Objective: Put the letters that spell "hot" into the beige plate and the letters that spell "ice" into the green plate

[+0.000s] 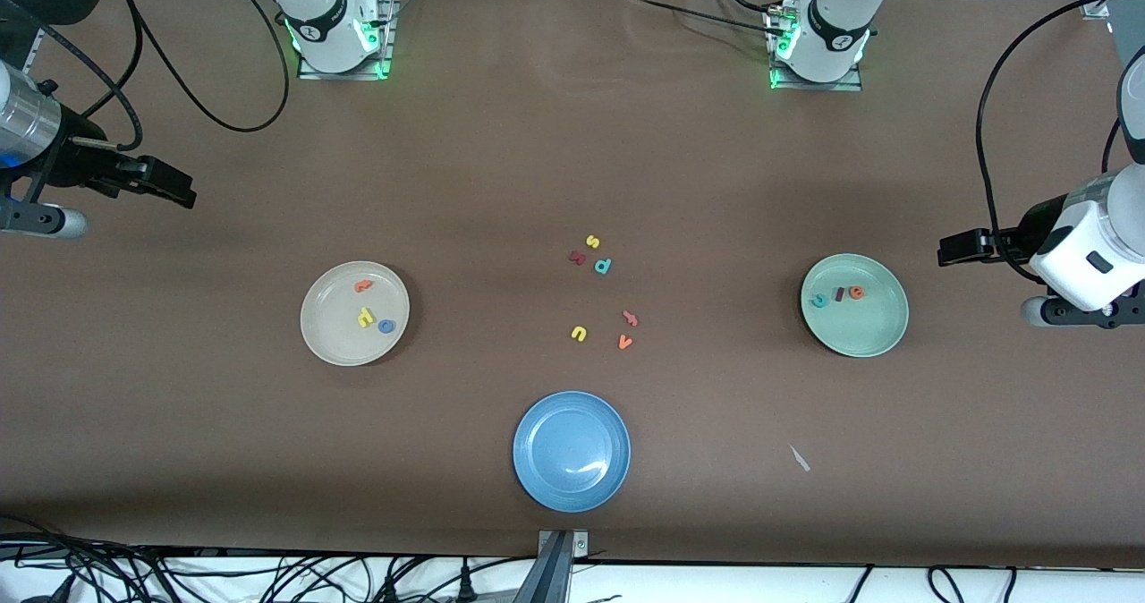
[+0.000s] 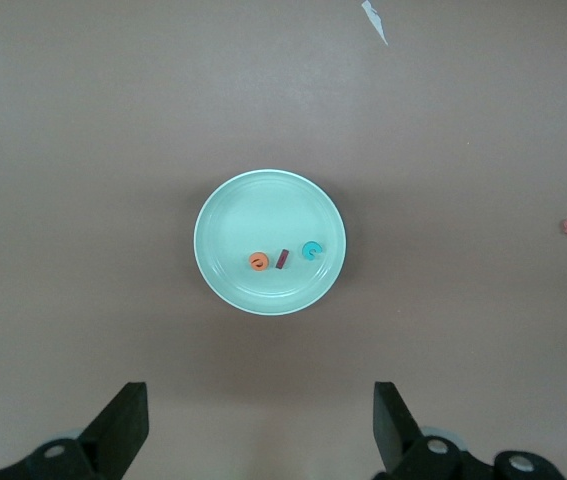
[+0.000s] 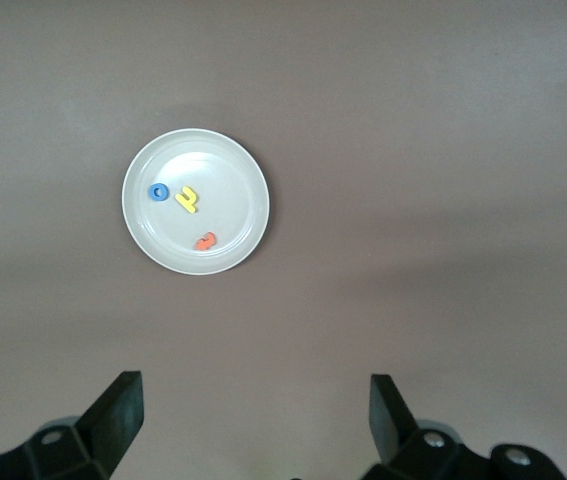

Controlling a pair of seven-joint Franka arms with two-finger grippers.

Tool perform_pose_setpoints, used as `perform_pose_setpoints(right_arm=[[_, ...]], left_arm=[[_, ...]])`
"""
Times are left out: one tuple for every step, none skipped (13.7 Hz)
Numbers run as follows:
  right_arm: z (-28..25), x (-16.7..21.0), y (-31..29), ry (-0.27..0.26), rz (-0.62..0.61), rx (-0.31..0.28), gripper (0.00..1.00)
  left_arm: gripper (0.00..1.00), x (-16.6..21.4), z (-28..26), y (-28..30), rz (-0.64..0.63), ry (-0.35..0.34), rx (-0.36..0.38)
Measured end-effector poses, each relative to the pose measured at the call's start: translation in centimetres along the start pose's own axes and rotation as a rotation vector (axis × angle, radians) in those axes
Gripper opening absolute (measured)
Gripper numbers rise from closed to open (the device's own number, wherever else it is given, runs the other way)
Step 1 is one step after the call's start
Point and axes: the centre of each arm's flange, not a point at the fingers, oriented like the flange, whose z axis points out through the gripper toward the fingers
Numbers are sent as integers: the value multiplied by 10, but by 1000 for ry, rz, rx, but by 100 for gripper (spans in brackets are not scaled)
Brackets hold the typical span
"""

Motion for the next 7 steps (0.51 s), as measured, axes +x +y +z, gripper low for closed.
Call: perform_pose_setpoints(right_arm=[[0,0,0,0,0,0,100],[0,0,0,0,0,0,100],[0,0,0,0,0,0,100],[0,0,0,0,0,0,100],[1,1,0,-1,0,0,100],[2,1,0,-3,0,-1,100],[2,1,0,-4,0,-1,100]], left_arm=[[99,0,0,0,4,0,0],[99,0,0,0,5,-1,0],[99,0,0,0,6,-2,0],[99,0,1,0,7,-2,0],[99,0,1,0,8,-3,0],[99,0,1,0,9,-3,0],[99,0,1,-1,9,-3,0]])
